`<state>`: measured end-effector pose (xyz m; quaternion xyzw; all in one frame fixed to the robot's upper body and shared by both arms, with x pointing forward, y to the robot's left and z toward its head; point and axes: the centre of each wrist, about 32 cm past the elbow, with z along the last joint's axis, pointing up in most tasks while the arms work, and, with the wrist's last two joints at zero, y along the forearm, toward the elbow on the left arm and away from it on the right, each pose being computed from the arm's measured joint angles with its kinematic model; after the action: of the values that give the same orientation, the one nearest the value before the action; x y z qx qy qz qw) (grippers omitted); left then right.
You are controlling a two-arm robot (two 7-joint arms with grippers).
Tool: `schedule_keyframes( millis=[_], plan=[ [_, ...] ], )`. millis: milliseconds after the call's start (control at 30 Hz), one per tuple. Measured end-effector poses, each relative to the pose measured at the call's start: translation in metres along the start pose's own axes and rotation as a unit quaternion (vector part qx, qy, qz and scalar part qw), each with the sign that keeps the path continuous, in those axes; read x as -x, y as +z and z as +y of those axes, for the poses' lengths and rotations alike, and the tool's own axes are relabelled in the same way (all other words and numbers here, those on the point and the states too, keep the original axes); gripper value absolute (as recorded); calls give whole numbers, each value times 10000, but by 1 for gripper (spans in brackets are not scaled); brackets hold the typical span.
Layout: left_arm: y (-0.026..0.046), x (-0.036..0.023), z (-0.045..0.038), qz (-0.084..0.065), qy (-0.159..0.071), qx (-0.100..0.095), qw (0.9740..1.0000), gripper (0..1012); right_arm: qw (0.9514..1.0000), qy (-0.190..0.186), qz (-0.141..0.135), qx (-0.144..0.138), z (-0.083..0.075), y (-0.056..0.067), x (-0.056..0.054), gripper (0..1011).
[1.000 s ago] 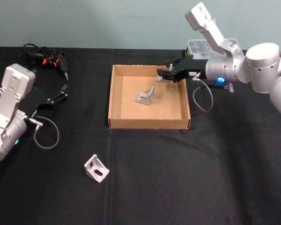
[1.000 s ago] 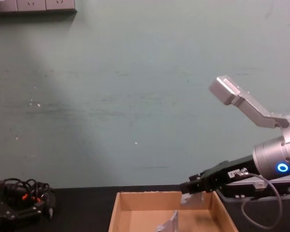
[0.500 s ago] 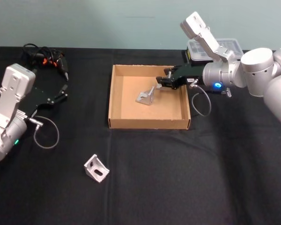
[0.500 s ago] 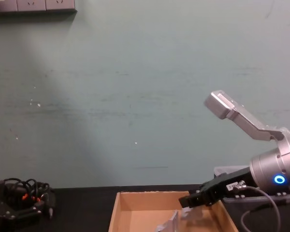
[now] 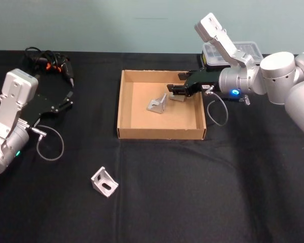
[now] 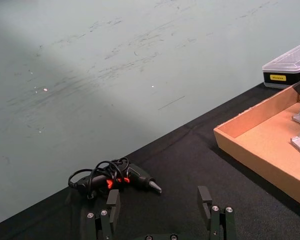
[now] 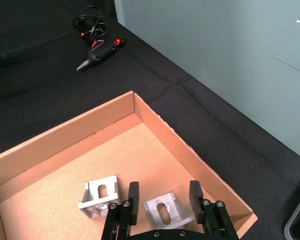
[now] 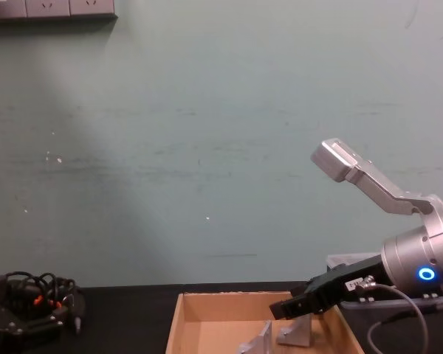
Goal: Use one hand to pick up the angle iron from the table and place it into the box.
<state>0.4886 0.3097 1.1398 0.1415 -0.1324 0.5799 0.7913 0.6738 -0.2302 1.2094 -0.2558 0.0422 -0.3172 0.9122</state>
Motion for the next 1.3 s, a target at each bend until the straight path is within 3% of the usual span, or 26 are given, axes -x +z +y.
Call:
schedule_keyframes(
  millis=[467,800,1300],
  plan=[
    [0,0,0,0,0,0,10000,1011,10000,1,1,-1,-3,-1,1,1002],
    [0,0,0,0,0,0,10000,1011,10000,-4,1,-19,-10,1,0,1004],
    [0,0,0,0,0,0,10000,1011,9970,58,-91,-762,-253,-43,79,1004]
  ],
)
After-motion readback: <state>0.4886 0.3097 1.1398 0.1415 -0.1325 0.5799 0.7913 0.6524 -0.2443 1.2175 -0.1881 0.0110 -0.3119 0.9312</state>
